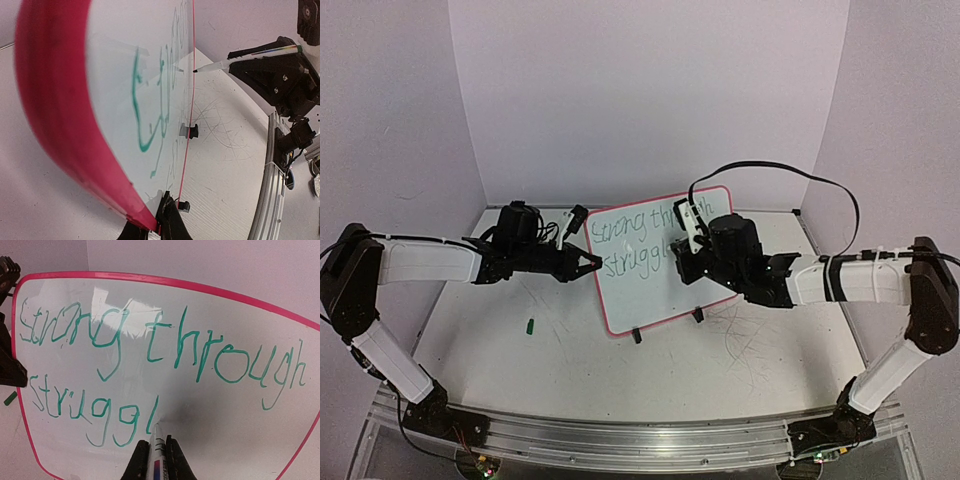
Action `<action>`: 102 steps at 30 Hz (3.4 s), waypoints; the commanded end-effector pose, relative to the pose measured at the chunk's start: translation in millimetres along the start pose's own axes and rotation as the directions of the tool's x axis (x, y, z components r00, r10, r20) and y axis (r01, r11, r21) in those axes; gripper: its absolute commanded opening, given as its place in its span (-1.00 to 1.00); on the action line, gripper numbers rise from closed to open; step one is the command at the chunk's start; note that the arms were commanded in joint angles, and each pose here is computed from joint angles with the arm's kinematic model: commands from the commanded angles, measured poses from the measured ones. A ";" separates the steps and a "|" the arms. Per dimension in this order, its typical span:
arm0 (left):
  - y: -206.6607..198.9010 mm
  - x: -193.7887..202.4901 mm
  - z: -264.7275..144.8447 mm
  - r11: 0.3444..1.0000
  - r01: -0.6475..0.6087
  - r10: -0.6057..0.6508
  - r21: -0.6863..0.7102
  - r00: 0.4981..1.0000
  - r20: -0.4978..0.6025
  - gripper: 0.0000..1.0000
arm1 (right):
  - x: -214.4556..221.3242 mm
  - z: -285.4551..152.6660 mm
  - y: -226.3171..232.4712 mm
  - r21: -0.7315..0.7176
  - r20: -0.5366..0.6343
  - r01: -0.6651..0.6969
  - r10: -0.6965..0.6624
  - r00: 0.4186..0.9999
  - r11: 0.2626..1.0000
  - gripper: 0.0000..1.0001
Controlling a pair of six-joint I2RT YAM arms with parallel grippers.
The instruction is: Write a sentence on the whiteboard
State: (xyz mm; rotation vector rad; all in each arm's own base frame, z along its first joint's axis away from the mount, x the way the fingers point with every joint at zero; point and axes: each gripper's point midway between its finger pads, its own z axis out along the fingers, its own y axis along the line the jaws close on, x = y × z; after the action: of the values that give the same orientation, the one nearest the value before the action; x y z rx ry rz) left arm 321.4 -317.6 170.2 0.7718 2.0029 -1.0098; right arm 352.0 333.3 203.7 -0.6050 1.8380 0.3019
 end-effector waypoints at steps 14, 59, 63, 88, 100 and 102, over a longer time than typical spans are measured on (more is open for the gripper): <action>49.0 12.0 -1.7 0.972 -0.068 0.058 -0.225 0.997 -0.052 -1.00 | -12.8 5.7 -19.0 0.127 0.019 -0.022 0.020 1.000 0.992 -1.00; 48.8 11.5 -4.1 0.970 -0.071 0.061 -0.232 0.997 -0.050 -1.00 | 12.8 8.7 -2.0 0.050 -0.037 -0.075 0.077 0.996 0.996 -1.00; 48.9 11.8 -3.9 0.970 -0.071 0.061 -0.231 0.997 -0.051 -1.00 | 21.9 5.9 -4.3 0.061 -0.054 -0.081 0.084 0.995 0.995 -1.00; 49.5 14.3 -3.3 0.971 -0.068 0.057 -0.231 0.997 -0.057 -1.00 | -21.4 -20.7 -22.4 0.045 0.107 -0.060 0.055 0.993 0.997 -1.00; 48.3 12.3 -4.8 0.971 -0.068 0.057 -0.231 0.997 -0.052 -1.00 | -21.7 -7.1 -37.8 0.135 0.108 -0.119 0.105 0.989 0.984 -1.00; 48.4 12.7 -4.2 0.971 -0.068 0.057 -0.229 0.997 -0.054 -1.00 | -21.0 -6.7 -39.3 0.145 0.107 -0.120 0.105 0.989 0.982 -1.00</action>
State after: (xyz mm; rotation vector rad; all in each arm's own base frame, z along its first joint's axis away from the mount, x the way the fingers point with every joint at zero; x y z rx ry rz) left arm 321.4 -317.4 170.2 0.7714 2.0034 -1.0078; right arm 363.1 302.5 204.3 -0.4527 1.8322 0.2557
